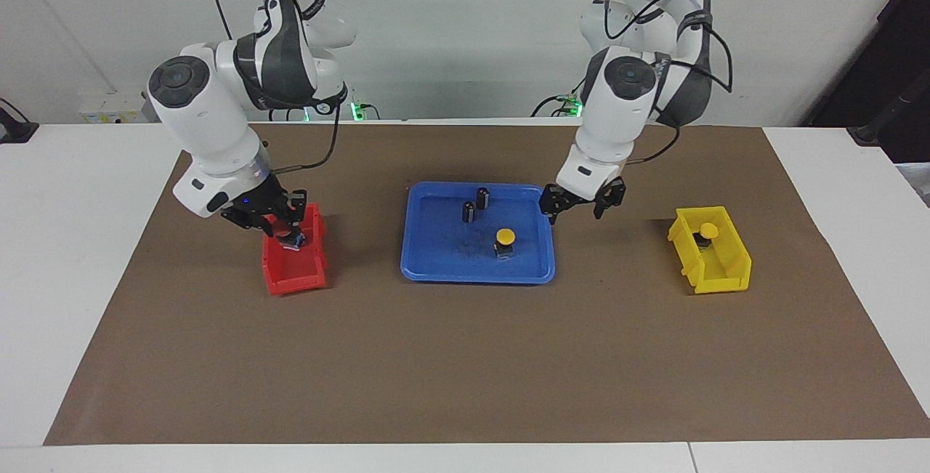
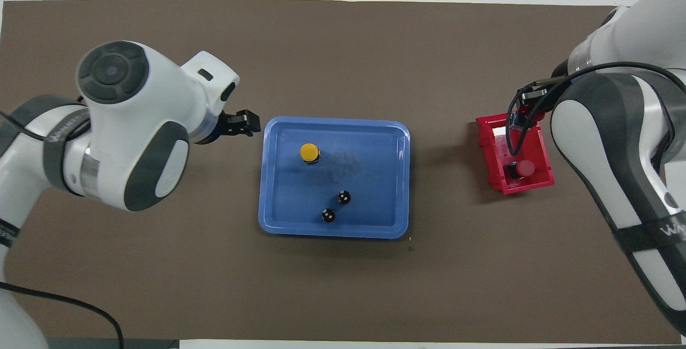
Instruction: Sort red and yellow buttons by color
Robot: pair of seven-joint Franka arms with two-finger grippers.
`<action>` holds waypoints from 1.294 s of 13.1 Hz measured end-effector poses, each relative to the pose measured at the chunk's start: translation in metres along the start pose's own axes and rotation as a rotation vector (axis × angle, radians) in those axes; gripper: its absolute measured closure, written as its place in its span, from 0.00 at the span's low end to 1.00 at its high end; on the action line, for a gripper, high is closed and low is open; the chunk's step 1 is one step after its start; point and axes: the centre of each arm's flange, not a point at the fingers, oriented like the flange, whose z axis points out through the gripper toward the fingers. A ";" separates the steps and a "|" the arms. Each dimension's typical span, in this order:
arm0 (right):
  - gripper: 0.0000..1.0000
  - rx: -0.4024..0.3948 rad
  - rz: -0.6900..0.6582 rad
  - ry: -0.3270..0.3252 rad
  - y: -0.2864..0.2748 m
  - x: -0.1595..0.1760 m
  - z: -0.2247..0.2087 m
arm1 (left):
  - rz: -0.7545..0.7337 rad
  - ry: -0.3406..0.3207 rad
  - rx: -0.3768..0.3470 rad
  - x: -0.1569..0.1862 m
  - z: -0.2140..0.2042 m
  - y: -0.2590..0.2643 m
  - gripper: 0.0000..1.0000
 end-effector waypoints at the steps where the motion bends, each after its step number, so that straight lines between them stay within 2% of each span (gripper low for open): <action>1: 0.59 -0.002 -0.022 0.019 0.001 -0.005 0.012 | 0.006 0.005 -0.001 -0.005 0.012 0.018 0.00; 7: 0.59 -0.022 -0.061 0.093 0.006 -0.038 0.055 | 0.049 -0.014 0.006 -0.018 0.064 0.061 0.00; 10: 0.59 -0.028 -0.058 0.126 0.007 -0.047 0.079 | 0.059 -0.022 0.008 -0.023 0.073 0.068 0.01; 11: 0.59 -0.029 -0.055 0.131 0.009 -0.050 0.084 | 0.052 -0.027 0.000 -0.025 0.073 0.070 0.06; 13: 0.59 -0.030 -0.048 0.135 0.013 -0.053 0.092 | 0.018 -0.035 -0.028 -0.024 0.073 0.072 0.36; 15: 0.59 -0.029 -0.048 0.132 0.013 -0.053 0.099 | 0.000 -0.027 -0.034 -0.019 0.073 0.068 0.59; 16: 0.59 -0.028 -0.047 0.130 0.013 -0.053 0.101 | -0.005 -0.026 -0.035 -0.018 0.074 0.067 0.59; 17: 0.53 -0.028 -0.047 0.128 0.013 -0.053 0.102 | -0.011 -0.025 -0.036 -0.016 0.073 0.066 0.59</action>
